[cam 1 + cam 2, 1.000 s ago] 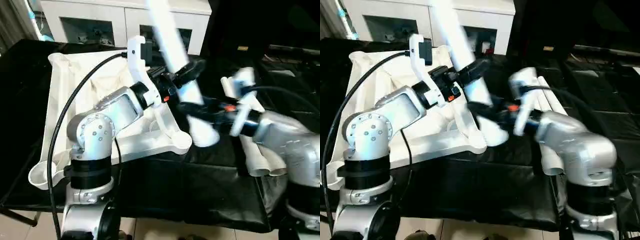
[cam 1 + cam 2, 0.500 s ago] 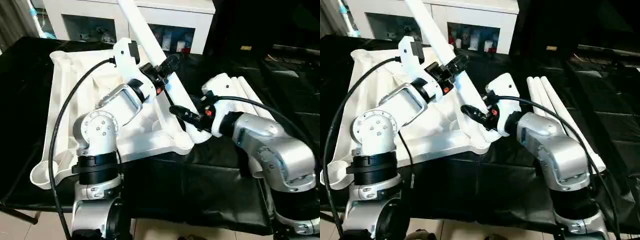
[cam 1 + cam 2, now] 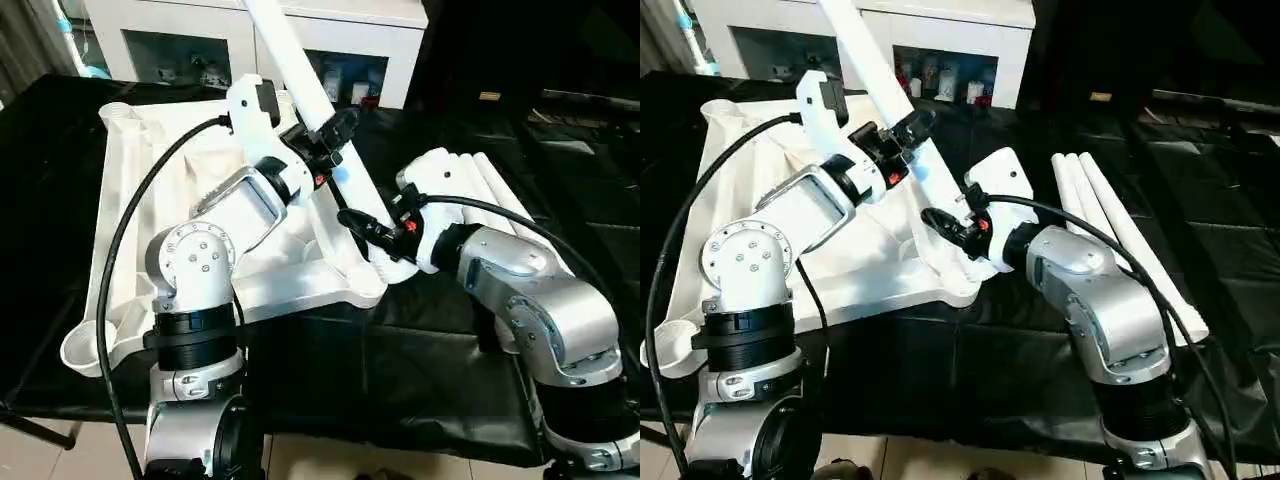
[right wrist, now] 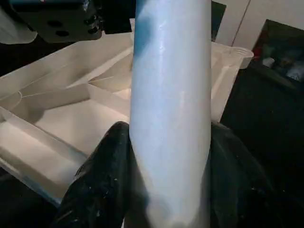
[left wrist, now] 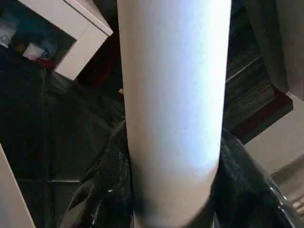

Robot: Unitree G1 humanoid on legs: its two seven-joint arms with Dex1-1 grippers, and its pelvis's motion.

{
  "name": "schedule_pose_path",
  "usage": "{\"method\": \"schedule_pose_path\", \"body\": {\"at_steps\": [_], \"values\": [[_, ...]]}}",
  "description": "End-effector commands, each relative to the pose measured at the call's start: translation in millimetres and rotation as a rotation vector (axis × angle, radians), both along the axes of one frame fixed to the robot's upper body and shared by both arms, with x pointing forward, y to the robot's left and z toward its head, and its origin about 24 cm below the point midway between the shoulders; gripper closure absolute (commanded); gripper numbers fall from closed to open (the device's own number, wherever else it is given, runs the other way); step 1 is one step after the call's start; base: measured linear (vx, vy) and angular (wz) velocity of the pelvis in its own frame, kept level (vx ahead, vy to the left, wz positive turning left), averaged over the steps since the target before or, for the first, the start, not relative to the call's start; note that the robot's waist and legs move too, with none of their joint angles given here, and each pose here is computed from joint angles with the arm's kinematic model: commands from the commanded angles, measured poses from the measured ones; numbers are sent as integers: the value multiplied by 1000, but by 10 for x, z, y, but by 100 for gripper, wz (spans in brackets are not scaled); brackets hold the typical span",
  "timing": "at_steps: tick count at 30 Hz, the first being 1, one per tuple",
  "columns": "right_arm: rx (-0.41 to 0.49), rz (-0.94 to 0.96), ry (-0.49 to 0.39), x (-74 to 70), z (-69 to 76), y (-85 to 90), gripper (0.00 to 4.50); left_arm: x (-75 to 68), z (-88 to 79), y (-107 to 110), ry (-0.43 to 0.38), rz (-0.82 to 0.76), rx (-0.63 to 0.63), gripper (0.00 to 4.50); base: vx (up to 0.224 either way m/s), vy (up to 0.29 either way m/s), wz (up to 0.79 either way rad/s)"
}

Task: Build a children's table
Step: Rotate table base

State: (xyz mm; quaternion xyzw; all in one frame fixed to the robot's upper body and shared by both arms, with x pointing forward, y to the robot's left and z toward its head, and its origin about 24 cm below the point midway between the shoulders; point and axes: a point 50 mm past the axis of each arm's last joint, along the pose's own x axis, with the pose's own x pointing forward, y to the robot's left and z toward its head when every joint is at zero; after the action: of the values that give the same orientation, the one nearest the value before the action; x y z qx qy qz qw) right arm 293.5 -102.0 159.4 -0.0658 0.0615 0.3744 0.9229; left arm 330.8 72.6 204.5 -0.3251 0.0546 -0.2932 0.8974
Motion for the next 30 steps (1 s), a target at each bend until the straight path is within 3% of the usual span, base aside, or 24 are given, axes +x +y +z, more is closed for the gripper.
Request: {"method": "schedule_pose_path", "body": {"at_steps": [1, 3, 8, 11, 21, 30], "values": [[45, 6, -53, 7, 114, 19, 195, -39, -15, -101, -15, -58, 60, 266, 0, 0, 0], [82, 11, -45, 13, 135, 22, 195, -28, -24, -74, -20, -54, 75, 266, 0, 0, 0], [148, 37, -5, 10, 170, -22, 143, -18, 7, -13, -55, -70, 86, 267, 0, 0, 0], [166, 136, 49, -51, 196, -150, 110, -37, 57, 59, -128, -145, 122, 267, 0, 0, 0], [213, 313, 237, -122, 229, -469, 108, -97, 226, 169, -244, -352, 118, 267, 0, 0, 0], [196, 411, 335, -161, 188, -465, 108, -197, 364, 146, -365, -534, 82, 267, 0, 0, 0]]}}
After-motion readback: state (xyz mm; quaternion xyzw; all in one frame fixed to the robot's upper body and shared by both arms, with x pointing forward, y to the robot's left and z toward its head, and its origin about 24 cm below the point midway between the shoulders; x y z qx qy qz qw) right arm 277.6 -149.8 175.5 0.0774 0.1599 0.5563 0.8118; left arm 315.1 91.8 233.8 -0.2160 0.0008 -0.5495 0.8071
